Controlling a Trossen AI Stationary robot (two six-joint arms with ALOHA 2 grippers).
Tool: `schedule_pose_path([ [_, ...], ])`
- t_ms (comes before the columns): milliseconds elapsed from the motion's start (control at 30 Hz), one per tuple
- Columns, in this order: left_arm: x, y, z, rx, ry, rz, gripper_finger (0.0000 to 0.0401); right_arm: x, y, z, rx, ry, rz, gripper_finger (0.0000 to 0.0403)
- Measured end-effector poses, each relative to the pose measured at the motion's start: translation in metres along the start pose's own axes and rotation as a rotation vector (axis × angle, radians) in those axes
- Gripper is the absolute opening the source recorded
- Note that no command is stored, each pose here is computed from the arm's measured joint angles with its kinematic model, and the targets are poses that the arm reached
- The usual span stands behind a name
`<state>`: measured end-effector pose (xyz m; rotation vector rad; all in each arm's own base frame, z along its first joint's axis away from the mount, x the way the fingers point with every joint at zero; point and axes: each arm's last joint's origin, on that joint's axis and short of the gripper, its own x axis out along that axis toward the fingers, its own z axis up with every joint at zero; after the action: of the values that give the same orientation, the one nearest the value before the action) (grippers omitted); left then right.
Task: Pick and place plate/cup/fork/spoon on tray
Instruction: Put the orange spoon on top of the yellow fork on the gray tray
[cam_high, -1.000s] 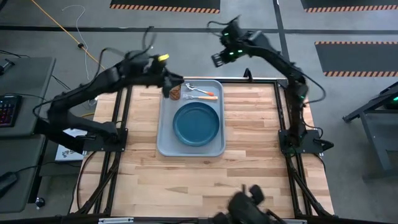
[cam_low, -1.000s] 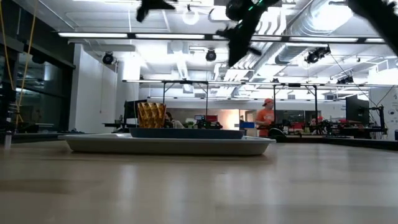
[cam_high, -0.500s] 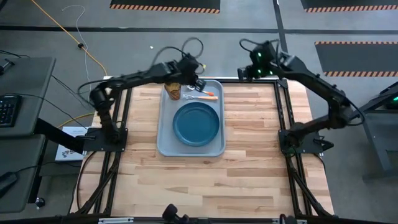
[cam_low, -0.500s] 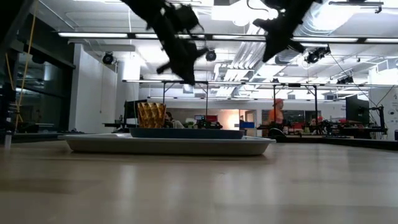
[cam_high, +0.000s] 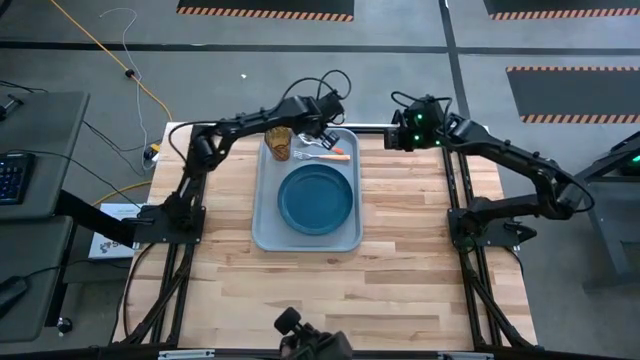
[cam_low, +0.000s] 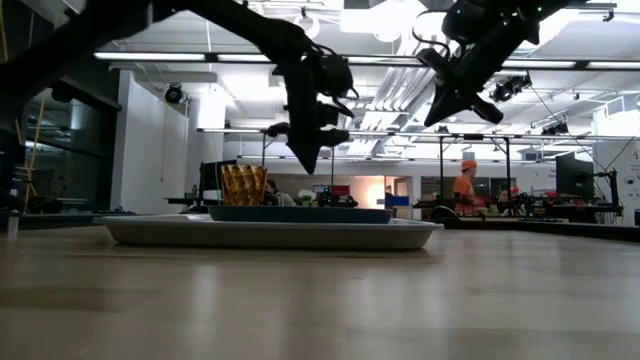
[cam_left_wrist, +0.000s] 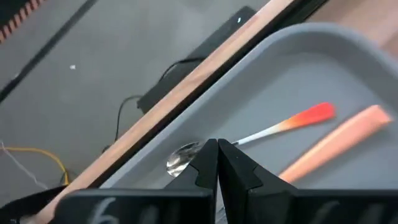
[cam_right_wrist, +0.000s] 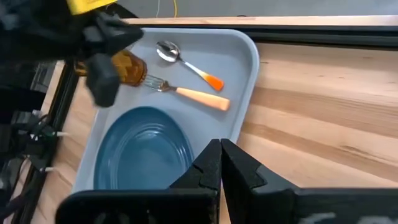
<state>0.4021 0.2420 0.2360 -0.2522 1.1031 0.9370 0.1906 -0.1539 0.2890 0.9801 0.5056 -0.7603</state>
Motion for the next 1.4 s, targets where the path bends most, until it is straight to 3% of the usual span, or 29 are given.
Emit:
schedule_pose_path([
  [267, 0.045, 0.003, -0.013, -0.009, 0.212, -0.008, 0.0000, -0.003, 0.014, 0.000, -0.031, -0.032, 0.065, 0.0000],
  [600, 0.070, 0.003, -0.018, -0.059, 0.259, -0.025, 0.0000, -0.003, 0.024, -0.001, -0.030, -0.059, 0.124, 0.0000],
  [900, 0.074, 0.016, -0.016, -0.143, 0.268, -0.034, 0.0000, -0.003, 0.026, -0.003, -0.028, -0.065, 0.118, 0.0000],
  [1400, 0.084, 0.044, -0.017, -0.121, 0.329, -0.081, 0.0000, -0.004, 0.028, -0.003, -0.026, -0.065, 0.124, 0.0000],
])
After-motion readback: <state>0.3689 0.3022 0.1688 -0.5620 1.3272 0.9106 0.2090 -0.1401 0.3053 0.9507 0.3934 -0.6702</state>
